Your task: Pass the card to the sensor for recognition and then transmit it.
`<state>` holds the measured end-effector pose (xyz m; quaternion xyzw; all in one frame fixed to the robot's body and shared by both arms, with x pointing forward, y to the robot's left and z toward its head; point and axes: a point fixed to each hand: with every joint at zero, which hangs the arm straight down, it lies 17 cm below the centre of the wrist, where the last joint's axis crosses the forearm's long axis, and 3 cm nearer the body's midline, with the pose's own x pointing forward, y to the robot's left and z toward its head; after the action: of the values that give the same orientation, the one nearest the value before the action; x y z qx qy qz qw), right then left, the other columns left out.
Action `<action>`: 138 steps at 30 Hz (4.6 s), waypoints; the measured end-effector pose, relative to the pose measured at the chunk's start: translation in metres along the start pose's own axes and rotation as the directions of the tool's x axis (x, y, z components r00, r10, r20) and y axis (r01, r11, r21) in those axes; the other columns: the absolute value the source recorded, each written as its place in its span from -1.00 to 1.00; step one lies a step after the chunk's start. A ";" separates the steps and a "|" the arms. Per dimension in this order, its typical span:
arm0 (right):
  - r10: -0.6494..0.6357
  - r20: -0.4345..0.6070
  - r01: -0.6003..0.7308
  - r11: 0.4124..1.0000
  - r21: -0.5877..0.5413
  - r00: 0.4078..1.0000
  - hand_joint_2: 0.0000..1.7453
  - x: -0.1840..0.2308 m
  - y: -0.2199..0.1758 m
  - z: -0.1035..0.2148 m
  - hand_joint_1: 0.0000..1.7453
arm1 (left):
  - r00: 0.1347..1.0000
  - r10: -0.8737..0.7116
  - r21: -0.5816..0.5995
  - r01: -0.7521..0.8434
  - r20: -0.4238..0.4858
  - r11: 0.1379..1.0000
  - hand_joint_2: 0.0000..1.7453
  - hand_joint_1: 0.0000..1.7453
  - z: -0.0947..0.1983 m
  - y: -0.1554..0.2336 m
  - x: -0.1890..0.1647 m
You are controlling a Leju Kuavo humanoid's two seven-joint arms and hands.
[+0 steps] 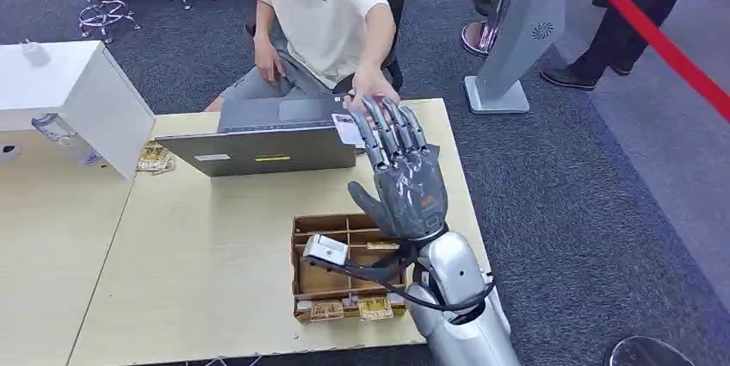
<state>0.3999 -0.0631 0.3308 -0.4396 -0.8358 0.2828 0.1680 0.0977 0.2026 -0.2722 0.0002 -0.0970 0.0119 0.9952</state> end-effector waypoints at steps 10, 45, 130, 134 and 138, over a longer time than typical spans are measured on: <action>0.074 -0.028 -0.072 0.994 0.078 0.997 1.00 -0.028 0.034 0.003 1.00 | 1.000 -0.021 -0.001 0.021 -0.001 1.000 -1.00 -1.00 0.000 0.000 -0.001; -0.332 -0.281 0.352 0.936 0.022 0.900 1.00 -0.061 0.034 0.037 1.00 | 1.000 -0.024 0.011 0.024 -0.011 1.000 -1.00 -1.00 0.000 0.002 -0.004; -0.647 -0.677 0.927 0.340 0.157 0.352 1.00 -0.162 0.083 0.264 1.00 | 0.991 0.130 0.090 -0.133 0.038 0.987 -1.00 -1.00 -0.005 0.049 0.009; -0.612 -0.687 0.910 0.370 0.188 0.391 1.00 -0.168 0.087 0.269 1.00 | 0.990 0.135 0.091 -0.138 0.038 0.986 -1.00 -1.00 -0.005 0.049 0.009; -0.553 -0.700 0.876 0.422 0.234 0.453 1.00 -0.177 0.091 0.276 1.00 | 0.990 0.137 0.091 -0.140 0.038 0.986 -1.00 -1.00 -0.005 0.049 0.009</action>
<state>0.4107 -0.2580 0.0521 -0.0037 -0.7341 0.2806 0.6183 0.1062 0.2520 -0.2751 0.0401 -0.1119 0.0856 0.9892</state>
